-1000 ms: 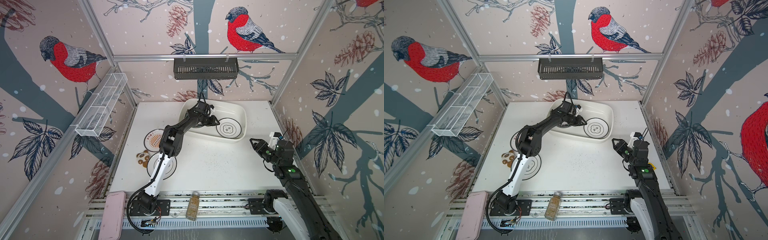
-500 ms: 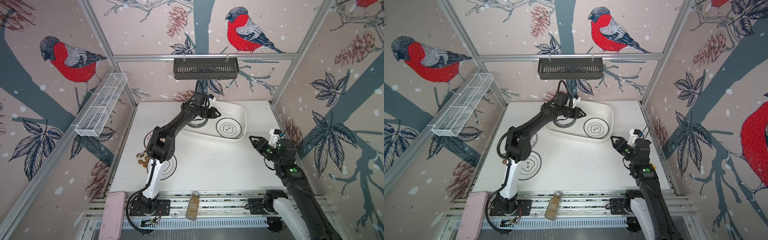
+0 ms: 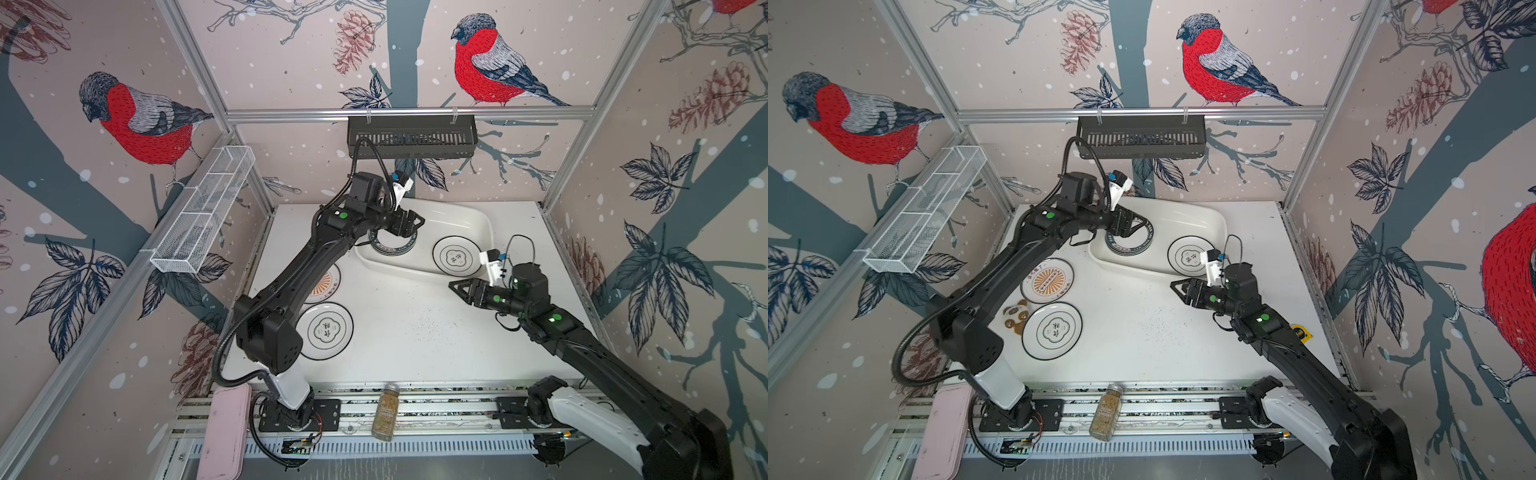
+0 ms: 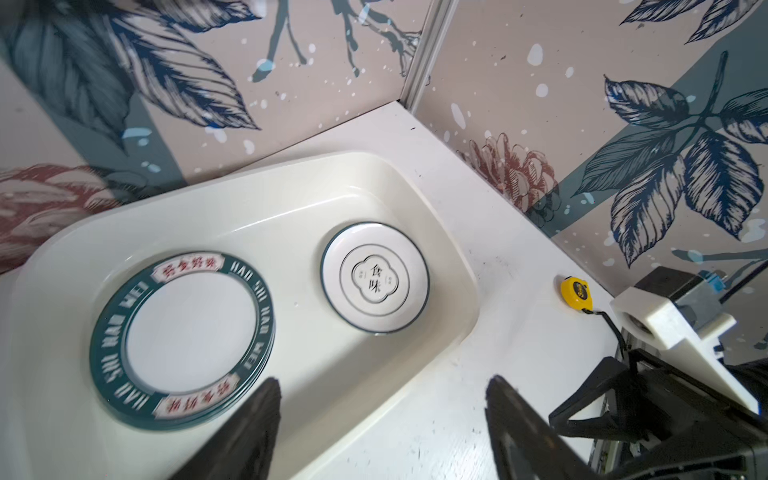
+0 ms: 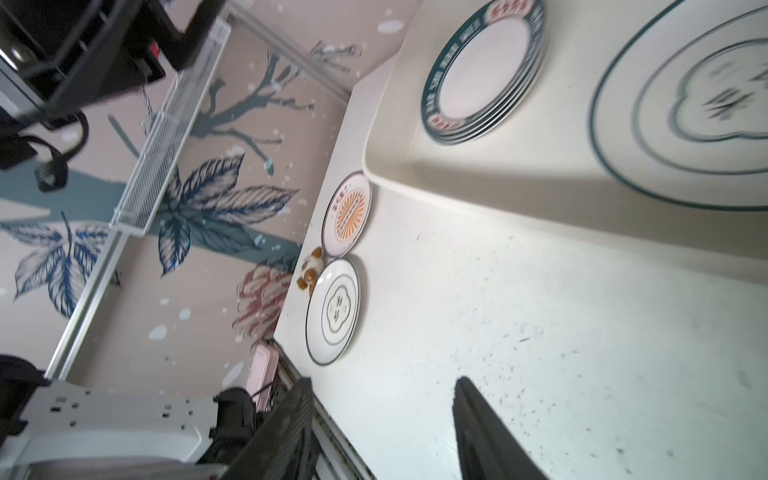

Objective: Place the plates into the plastic bin on the countertop
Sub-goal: 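Withdraw the left gripper from the bin while the right gripper reaches toward the table plate, then lower the right gripper onto the white dark-rimmed plate's rim and close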

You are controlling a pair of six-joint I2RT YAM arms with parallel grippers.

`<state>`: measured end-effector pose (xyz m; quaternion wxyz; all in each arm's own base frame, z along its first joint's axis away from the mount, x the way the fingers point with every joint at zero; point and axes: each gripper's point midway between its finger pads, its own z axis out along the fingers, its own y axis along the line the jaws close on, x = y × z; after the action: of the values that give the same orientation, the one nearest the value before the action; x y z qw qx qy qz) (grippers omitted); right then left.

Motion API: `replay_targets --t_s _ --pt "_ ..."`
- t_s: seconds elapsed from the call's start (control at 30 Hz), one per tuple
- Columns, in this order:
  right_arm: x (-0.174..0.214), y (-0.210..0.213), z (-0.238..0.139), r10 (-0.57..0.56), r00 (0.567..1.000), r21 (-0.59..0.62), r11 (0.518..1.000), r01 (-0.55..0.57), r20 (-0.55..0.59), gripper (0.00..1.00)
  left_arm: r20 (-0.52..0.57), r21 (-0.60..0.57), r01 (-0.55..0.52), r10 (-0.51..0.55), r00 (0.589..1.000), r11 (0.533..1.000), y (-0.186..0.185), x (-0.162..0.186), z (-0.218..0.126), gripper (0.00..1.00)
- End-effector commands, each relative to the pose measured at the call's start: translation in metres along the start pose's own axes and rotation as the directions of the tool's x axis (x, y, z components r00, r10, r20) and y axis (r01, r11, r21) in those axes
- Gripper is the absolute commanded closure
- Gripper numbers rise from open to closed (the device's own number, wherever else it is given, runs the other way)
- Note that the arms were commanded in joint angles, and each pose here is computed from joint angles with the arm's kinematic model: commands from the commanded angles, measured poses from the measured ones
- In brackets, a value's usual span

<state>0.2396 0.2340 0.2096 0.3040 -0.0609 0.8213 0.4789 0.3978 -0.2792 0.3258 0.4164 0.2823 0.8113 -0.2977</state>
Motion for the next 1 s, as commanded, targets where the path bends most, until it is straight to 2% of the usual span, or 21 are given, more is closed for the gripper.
replay_targets --t_s 0.0,0.23,0.5,0.7,0.97 --pt "0.002 0.016 0.022 -0.060 0.998 -0.047 0.997 0.060 0.012 0.44 0.061 -0.084 -0.031 0.036 0.997 0.996 0.022 -0.002 -0.029 0.20" --pt "0.056 0.035 0.077 -0.103 0.985 -0.102 0.991 0.089 -0.139 0.45 0.173 -0.212 0.003 0.034 0.984 0.977 0.060 -0.002 -0.103 0.14" --pt "0.115 0.045 0.141 -0.133 0.936 -0.148 0.985 0.088 -0.326 0.47 0.213 -0.384 0.102 -0.019 0.977 0.918 0.110 0.018 -0.149 0.09" --pt "0.138 0.040 0.182 -0.138 0.903 -0.131 0.987 0.091 -0.408 0.49 0.189 -0.393 0.096 -0.022 0.982 0.914 0.111 0.037 -0.148 0.09" --pt "0.162 0.040 0.212 -0.106 0.870 -0.165 0.986 0.029 -0.481 0.50 0.199 -0.356 0.106 -0.035 0.979 0.928 0.109 0.037 -0.144 0.09"
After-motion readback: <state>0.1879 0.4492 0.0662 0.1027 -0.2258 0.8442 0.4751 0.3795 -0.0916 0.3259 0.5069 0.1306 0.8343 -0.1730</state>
